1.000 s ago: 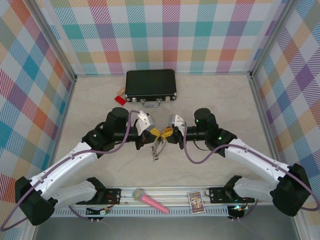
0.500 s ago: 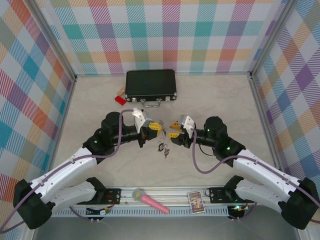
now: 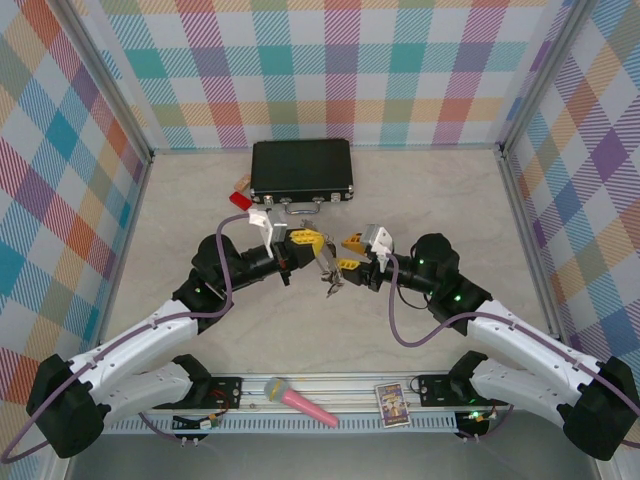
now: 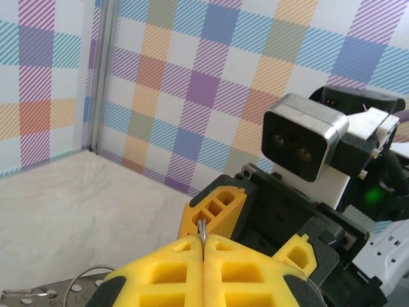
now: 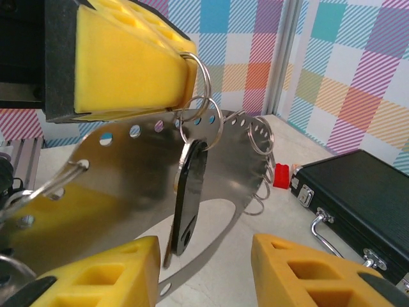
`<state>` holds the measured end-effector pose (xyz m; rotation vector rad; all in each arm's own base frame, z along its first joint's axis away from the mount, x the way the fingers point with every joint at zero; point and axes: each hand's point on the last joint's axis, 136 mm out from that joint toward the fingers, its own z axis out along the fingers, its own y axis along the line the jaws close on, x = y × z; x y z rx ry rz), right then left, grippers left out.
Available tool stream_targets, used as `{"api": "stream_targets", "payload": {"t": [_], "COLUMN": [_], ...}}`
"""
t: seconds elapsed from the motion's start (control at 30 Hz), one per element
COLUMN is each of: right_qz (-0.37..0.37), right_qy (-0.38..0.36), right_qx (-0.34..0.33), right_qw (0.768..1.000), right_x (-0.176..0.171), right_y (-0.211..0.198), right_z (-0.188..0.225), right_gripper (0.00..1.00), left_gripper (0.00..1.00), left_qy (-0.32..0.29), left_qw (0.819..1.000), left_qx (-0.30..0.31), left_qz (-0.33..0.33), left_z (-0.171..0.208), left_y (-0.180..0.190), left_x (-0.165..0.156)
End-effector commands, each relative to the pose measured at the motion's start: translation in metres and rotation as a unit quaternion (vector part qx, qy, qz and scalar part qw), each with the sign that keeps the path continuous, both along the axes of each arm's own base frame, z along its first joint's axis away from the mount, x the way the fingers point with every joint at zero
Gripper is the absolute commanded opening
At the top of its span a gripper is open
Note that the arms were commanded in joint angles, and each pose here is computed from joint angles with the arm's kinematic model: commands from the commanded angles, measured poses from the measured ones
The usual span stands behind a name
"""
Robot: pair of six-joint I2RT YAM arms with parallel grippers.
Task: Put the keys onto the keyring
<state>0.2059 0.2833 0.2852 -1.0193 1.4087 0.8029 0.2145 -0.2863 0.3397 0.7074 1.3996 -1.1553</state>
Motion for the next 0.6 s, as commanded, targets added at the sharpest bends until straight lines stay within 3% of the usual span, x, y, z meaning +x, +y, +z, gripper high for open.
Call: {"api": "stream_targets", "payload": {"t": [0.0, 0.17, 0.57], "right_qz": [0.000, 0.002, 0.003], "right_qy": [-0.016, -0.020, -0.024], "right_qx": [0.027, 0.032, 0.026], "right_qw": [1.000, 0.999, 0.999], "right_x": [0.0007, 0.0019, 0.0011], "right_y": [0.0036, 0.0085, 0.0096], "right_z": [0.0174, 0.0208, 0.0176], "right_gripper": [0.41, 0.36, 0.00], "left_gripper": [0.00, 0.00, 0.00], "left_qy": [-0.021, -0.016, -0.011], "left_qw": [0.999, 0.999, 0.998], "left_qx": [-0.047, -0.050, -0.063], "left_qz": [-0.005, -0.009, -0.009], "left_z": [0.0214, 0.0209, 0.0220], "left_y": [0.0019, 0.0001, -0.0016], "left_x": [-0.0055, -0.0065, -0.0054]}}
